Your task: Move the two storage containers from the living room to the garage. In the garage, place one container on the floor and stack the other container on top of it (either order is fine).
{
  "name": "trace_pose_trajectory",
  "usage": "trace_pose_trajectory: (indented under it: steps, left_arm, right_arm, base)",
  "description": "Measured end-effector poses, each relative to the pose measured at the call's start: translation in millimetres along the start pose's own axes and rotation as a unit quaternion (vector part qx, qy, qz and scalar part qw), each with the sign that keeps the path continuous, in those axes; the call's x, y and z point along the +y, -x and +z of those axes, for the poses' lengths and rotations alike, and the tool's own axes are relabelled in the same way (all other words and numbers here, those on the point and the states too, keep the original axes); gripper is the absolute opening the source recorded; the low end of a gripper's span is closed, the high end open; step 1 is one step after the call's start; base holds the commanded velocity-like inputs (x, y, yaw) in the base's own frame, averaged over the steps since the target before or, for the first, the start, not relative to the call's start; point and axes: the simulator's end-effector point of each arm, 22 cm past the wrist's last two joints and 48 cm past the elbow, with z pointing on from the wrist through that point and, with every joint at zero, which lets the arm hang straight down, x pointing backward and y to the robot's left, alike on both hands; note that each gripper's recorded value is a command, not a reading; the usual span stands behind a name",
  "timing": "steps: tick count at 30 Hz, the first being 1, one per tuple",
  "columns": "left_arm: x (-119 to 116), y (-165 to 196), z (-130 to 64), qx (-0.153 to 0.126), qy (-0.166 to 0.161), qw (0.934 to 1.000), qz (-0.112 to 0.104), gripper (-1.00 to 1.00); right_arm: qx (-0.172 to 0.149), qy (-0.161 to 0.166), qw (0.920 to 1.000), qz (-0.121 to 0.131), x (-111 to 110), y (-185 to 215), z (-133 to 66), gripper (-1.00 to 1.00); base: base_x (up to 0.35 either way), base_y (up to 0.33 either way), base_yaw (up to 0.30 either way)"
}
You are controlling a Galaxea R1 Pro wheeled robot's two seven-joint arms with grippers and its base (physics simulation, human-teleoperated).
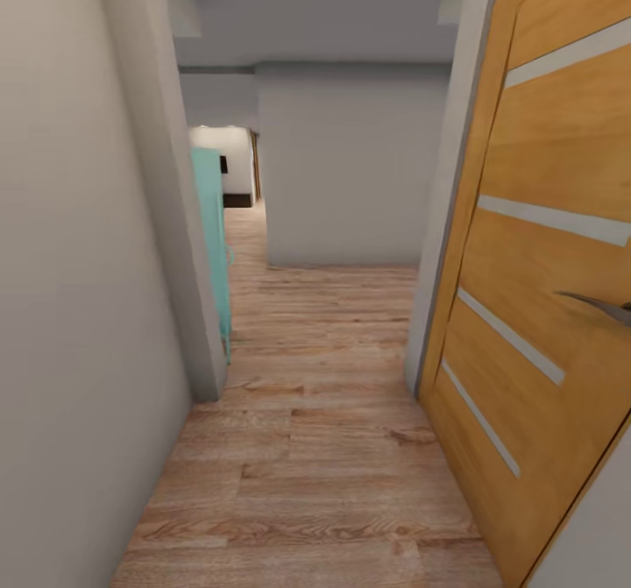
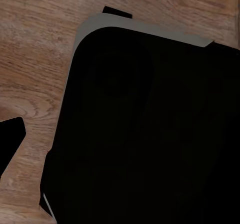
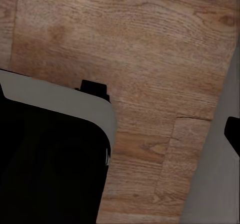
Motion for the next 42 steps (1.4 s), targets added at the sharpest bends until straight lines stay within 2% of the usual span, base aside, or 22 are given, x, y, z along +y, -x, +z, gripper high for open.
trace_pose_trajectory:
  steps: [42]
  left_arm:
    - [0.1, -0.2, 0.0, 0.000, 0.000, 1.0000, 0.001, 1.00]
  right_arm:
    - [0.001, -0.003, 1.0000, -0.006, -6.5, -2.5, 0.3, 1.00]
  base:
    - [0.326, 0.000, 0.000]
